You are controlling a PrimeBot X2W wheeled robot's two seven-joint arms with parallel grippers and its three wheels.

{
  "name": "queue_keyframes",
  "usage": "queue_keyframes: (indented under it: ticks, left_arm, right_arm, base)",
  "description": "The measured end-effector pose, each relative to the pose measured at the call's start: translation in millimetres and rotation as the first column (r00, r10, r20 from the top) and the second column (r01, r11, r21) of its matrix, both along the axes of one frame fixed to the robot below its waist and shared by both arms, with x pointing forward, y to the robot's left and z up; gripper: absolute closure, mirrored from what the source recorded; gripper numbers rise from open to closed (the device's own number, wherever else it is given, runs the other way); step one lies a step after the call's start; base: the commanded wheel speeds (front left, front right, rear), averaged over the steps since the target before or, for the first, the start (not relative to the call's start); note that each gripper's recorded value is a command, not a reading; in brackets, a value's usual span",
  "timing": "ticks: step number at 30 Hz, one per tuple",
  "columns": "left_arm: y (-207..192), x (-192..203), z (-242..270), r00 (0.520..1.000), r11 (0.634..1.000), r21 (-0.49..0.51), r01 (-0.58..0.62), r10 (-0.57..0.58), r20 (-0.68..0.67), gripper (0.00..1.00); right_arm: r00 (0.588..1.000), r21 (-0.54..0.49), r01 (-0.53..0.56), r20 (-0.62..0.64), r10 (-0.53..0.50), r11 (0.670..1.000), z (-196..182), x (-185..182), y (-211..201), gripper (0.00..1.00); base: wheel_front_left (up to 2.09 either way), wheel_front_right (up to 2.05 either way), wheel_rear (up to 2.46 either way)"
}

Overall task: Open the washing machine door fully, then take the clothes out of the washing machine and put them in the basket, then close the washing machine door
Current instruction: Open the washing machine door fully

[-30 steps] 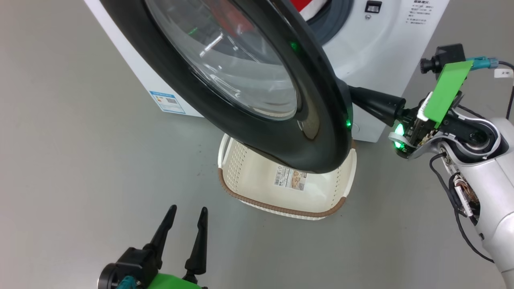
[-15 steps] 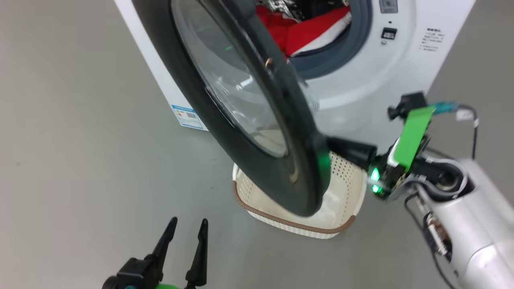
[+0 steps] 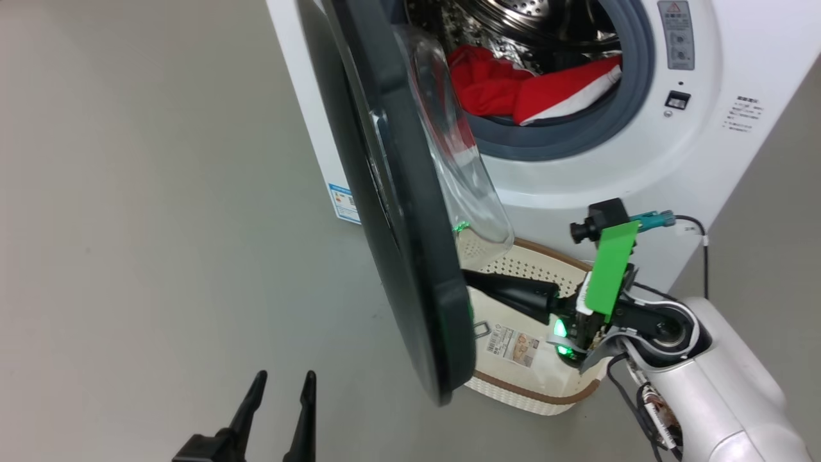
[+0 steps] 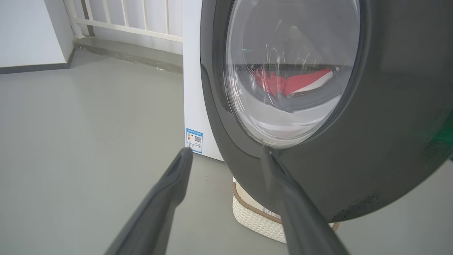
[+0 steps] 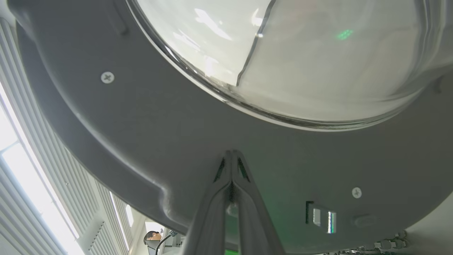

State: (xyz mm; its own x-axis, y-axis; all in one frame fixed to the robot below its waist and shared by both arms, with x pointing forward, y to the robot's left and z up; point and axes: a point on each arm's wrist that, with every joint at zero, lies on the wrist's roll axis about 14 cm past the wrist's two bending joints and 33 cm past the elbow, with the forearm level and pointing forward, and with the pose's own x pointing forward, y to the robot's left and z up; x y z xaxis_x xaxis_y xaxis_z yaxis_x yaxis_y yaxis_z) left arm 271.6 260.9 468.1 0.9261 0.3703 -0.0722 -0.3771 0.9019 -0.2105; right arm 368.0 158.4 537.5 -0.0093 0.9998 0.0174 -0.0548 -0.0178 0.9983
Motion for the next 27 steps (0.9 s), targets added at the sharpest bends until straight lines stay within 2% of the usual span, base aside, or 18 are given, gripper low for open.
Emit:
queue_keyframes:
  ticks: [8, 17, 27]
  left_arm:
    - [16.3, -12.9, 4.8, 0.997, 0.997, 0.011, -0.072, 0.072, 0.009, 0.0]
    - [22.0, -16.2, 7.9, 0.995, 0.995, 0.016, -0.097, 0.097, 0.016, 0.0]
    - [22.3, -15.9, 9.9, 0.995, 0.995, 0.017, -0.098, 0.097, 0.023, 0.0]
  right_arm:
    - [0.997, 0.015, -0.082, 0.003, 0.082, 0.996, 4.2, -19.3, 16.4, 1.0]
    - [0.991, 0.021, -0.133, 0.006, 0.133, 0.991, 5.4, -35.4, 26.3, 1.0]
    - [0.992, 0.022, -0.128, 0.012, 0.127, 0.992, 7.0, -39.0, 29.6, 1.0]
  base:
    - [0.0, 0.0, 0.0]
    - [0.0, 0.0, 0.0]
    - [0.0, 0.0, 0.0]
